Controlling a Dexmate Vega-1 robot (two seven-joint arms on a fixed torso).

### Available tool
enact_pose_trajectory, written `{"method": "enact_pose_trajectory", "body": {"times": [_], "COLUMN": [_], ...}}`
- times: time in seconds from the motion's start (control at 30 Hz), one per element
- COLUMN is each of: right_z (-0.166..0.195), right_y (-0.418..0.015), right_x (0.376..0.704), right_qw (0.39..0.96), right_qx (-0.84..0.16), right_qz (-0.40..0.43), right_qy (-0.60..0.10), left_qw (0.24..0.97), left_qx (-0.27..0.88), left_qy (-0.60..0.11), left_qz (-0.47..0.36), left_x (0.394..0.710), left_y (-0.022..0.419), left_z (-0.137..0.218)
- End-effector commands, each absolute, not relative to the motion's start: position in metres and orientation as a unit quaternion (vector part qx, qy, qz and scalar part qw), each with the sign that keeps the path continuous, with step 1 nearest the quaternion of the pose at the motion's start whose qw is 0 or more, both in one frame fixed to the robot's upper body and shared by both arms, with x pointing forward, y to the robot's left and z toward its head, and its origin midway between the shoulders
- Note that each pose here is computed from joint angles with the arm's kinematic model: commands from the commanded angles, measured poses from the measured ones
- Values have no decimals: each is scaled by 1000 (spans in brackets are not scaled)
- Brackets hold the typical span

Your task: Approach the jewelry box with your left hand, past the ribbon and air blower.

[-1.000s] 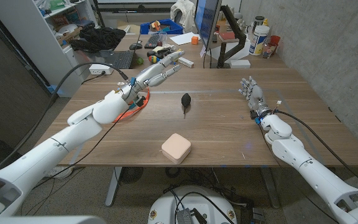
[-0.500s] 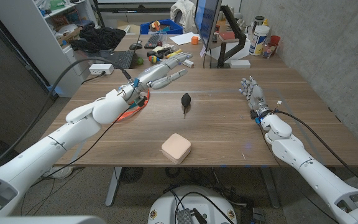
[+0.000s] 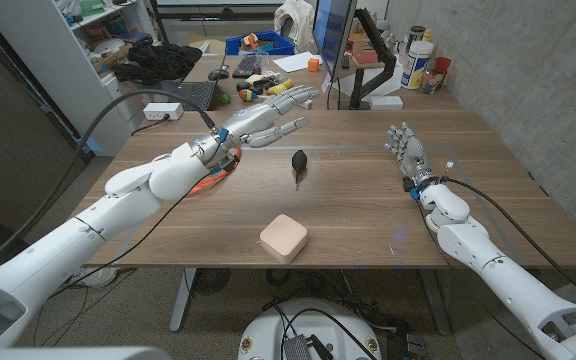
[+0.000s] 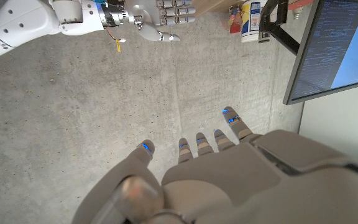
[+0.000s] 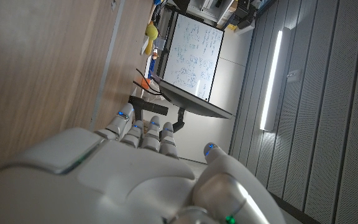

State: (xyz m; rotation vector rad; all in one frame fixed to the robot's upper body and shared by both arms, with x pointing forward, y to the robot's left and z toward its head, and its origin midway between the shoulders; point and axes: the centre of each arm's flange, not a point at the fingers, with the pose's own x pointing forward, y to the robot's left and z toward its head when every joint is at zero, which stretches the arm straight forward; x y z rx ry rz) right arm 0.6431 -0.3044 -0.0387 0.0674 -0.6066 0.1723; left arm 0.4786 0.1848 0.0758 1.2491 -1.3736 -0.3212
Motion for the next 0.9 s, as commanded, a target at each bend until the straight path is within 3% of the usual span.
{"method": "enact_pose_trajectory", "body": {"times": [0.03,0.9], "right_z": [-39,-42], "right_y": [-302,-297], "right_x": [643,642], "right_qw": [950,951], "right_qx": [34,34], "right_qz": [83,82], "right_qy": [-298,-296], "left_qw": [561,502], "left_qx": [543,580], "left_qy": [-608,-620], "left_qz": [-147,-165], "left_x": [466,445], "left_y": [179,170], "left_z": [74,64]}}
